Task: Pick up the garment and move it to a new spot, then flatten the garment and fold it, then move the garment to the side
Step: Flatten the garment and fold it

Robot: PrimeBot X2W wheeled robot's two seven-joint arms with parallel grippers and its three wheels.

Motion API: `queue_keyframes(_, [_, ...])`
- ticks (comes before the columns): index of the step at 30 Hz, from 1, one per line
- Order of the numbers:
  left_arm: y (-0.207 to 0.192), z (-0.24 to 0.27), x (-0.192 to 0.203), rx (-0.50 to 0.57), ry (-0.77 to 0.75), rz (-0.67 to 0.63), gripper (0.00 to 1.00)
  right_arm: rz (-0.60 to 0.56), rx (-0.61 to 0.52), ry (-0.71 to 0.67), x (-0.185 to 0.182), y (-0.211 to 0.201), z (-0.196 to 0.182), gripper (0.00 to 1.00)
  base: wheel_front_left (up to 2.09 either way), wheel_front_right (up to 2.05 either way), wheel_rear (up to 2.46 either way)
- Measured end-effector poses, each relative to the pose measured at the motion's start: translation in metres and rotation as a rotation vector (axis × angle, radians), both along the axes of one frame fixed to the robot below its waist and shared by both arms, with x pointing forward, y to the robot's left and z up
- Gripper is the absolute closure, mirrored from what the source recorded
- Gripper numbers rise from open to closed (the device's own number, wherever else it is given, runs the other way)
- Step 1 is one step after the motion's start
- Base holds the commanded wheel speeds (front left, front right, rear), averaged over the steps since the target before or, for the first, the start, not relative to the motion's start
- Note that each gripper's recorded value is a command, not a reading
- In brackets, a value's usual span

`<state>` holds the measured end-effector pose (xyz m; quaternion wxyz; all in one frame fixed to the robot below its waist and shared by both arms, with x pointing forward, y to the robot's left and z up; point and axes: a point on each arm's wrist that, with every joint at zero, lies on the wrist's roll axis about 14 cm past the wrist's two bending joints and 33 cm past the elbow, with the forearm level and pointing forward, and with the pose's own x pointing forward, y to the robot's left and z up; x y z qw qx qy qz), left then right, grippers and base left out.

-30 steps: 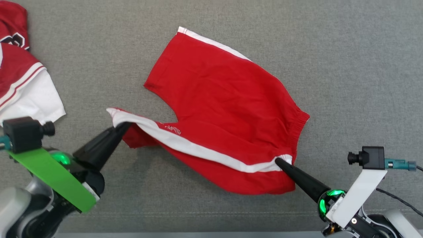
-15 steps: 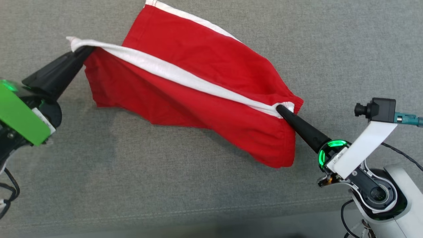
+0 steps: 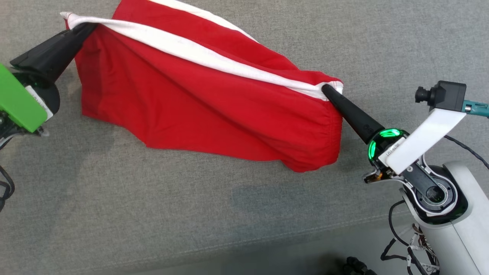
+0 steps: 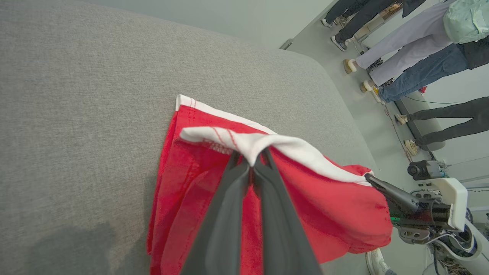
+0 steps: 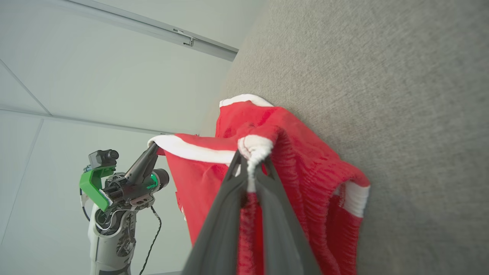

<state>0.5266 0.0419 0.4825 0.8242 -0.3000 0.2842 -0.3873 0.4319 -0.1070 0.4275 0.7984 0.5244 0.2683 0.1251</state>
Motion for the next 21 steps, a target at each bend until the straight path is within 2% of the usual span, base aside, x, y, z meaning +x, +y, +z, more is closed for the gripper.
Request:
queue_keyframes(3, [-0.012,0.004,0.009,-0.031,-0.009,-0.006,1.0,-0.035,-0.009,-0.019,0.005,-0.009,0.002,1.0,0.0,0.0,0.0])
queue_keyframes(9, [-0.018,0.005,0.019,-0.044,-0.01,0.004,1.0,-0.033,-0.007,-0.017,0.007,-0.007,-0.001,1.0,0.0,0.0,0.0])
queue_keyframes(21, [-0.026,-0.02,0.034,0.004,0.024,-0.013,1.0,-0.053,-0.004,-0.005,0.01,-0.009,-0.01,1.0,0.0,0.0,0.0])
